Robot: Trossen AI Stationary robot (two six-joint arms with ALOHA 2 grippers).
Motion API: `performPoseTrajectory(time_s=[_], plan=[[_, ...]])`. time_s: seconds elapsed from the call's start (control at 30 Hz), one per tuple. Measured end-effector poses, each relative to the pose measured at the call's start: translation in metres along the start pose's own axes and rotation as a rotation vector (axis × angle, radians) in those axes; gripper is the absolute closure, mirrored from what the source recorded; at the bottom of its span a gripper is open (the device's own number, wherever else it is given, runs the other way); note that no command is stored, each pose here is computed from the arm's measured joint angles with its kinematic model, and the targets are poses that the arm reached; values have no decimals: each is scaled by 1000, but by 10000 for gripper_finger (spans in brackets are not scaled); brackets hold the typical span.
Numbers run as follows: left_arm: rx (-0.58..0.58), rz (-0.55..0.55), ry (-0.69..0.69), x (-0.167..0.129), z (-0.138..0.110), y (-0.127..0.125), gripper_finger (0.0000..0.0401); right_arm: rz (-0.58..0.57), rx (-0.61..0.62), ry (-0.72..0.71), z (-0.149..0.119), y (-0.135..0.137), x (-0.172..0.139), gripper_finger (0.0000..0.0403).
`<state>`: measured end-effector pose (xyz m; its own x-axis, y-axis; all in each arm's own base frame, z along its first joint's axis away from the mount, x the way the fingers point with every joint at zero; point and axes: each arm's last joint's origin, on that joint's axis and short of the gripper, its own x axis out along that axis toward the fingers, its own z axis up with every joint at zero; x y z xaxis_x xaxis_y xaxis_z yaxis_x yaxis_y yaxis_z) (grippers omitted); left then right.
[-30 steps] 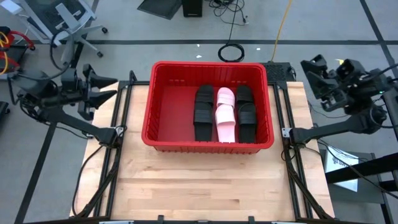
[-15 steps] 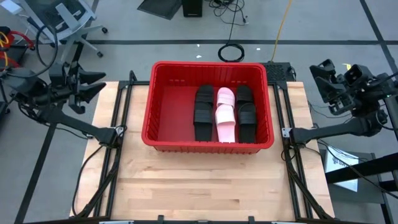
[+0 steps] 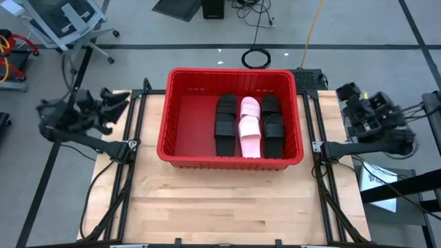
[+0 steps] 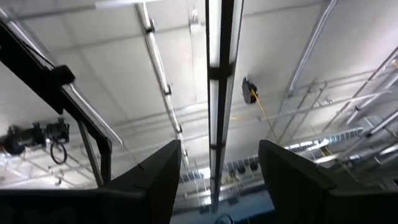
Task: Pick and place slides into bin
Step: Return to Home Position
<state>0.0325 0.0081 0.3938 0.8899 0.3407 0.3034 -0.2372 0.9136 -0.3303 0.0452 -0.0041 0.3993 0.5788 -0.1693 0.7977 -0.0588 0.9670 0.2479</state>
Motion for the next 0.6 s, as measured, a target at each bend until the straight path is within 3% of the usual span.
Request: performPoseTrajectory(time_s=[0.37,0.6], plan=[[-113,-112,-188,-10,-93,17,196,49,146,-218,-65,-25,-72,197],[-181,-125,-294,-18,-147,30,196,61,161,-286,-81,-34,-105,197]])
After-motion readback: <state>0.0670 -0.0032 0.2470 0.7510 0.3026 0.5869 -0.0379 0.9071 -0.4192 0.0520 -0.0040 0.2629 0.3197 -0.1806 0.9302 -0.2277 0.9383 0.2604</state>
